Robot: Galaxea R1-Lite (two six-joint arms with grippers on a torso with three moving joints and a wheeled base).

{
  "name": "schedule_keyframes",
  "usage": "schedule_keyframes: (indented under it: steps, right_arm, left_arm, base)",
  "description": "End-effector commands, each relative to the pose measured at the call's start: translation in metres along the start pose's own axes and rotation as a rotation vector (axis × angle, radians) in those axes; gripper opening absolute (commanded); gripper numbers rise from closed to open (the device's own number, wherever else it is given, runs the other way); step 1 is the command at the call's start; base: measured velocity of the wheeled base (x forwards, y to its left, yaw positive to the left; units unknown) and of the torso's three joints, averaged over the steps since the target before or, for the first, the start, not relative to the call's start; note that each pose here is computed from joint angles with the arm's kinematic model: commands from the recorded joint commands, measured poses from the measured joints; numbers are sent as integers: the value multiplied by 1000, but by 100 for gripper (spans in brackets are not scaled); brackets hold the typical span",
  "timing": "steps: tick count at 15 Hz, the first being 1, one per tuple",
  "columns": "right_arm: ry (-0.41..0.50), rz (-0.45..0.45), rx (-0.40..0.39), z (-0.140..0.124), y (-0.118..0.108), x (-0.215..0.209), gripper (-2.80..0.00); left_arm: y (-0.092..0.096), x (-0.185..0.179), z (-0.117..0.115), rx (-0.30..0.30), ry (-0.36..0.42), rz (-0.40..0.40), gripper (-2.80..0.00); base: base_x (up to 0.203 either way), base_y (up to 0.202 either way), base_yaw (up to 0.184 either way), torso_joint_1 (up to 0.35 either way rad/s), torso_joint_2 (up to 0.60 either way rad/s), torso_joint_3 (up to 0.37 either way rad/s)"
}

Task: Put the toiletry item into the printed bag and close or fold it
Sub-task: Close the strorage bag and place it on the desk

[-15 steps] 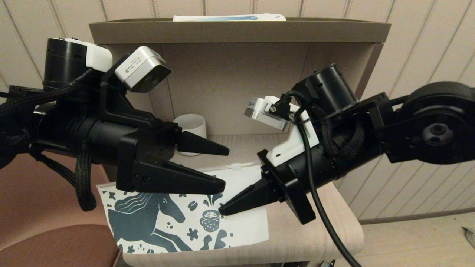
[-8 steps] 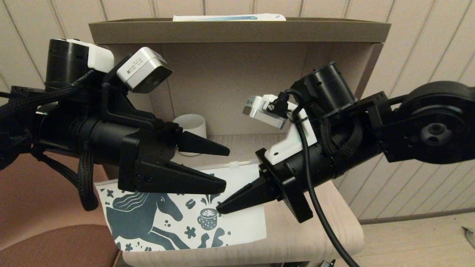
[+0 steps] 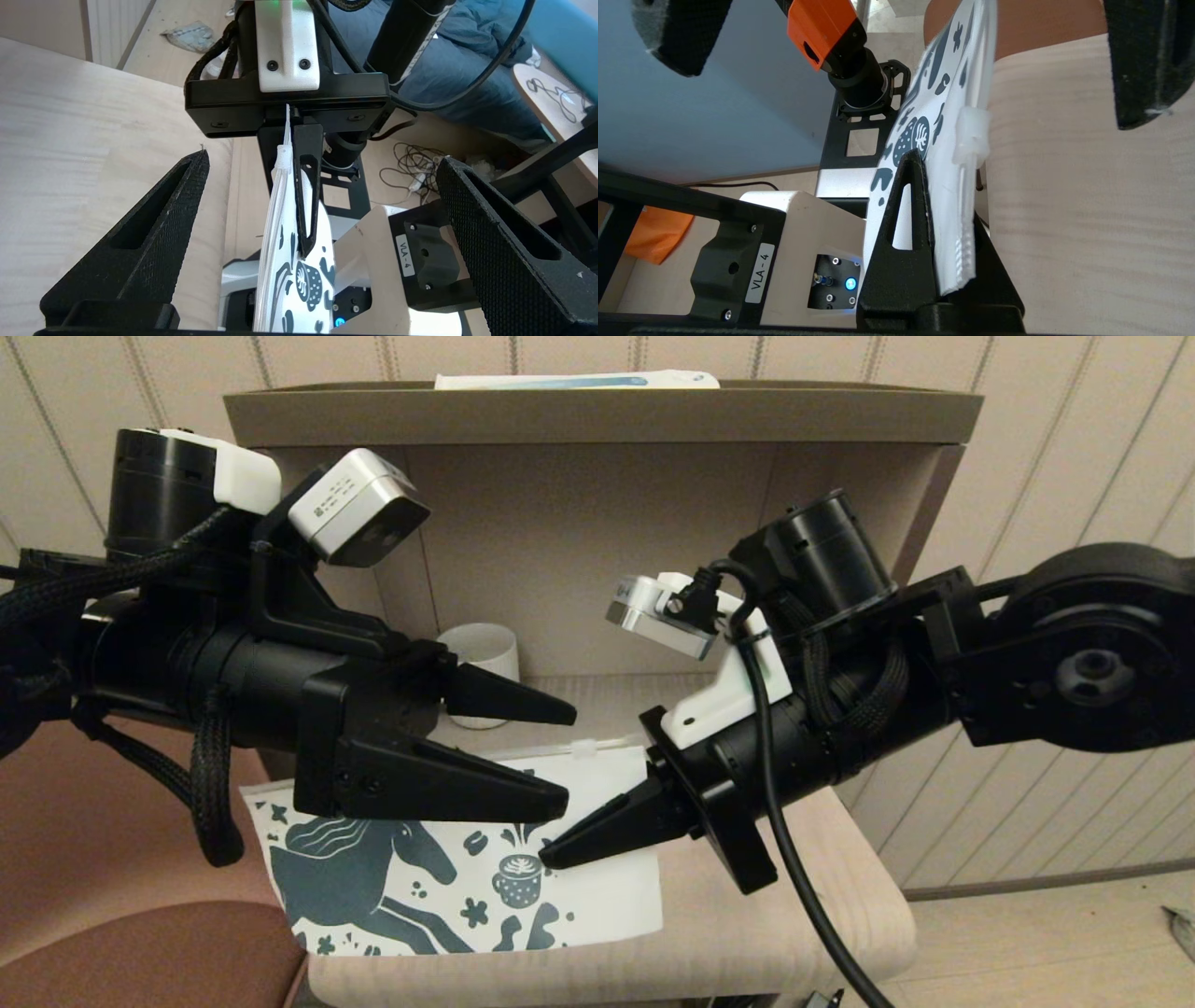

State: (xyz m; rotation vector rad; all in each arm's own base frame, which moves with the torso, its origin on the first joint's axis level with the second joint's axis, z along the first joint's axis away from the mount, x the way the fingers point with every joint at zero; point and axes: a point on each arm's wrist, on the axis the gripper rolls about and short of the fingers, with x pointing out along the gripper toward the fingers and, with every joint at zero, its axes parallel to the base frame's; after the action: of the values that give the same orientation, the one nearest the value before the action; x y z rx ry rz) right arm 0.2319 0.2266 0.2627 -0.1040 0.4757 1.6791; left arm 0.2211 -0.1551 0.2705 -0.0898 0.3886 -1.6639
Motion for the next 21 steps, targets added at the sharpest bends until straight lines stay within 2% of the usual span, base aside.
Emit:
schedule_keyframes:
  steps: [1, 10, 11, 15, 21]
  right_arm:
    - [2, 3, 4, -1, -1, 1, -280]
    - [3, -38, -5, 0, -5, 3, -280]
    - [3, -38, -10, 0, -4, 2, -280]
    - [4, -86, -24, 0, -6, 3, -280]
    - [-2, -97, -41, 5, -1, 2, -280]
  left_arm:
    - [0, 0, 0, 1, -1, -4, 0]
    - [0, 0, -1, 2, 0, 3, 0]
    - [0, 0, -1, 2, 1, 4, -280]
    - [0, 0, 1, 0, -1, 4, -280]
    - [-1, 0, 3, -1, -4, 2, -280]
  base:
    - [0, 0, 0, 0, 0, 0]
    - [0, 0, 0, 0, 0, 0]
    - [0, 0, 0, 0, 0, 0]
    - [0, 0, 0, 0, 0, 0]
    - [0, 0, 0, 0, 0, 0]
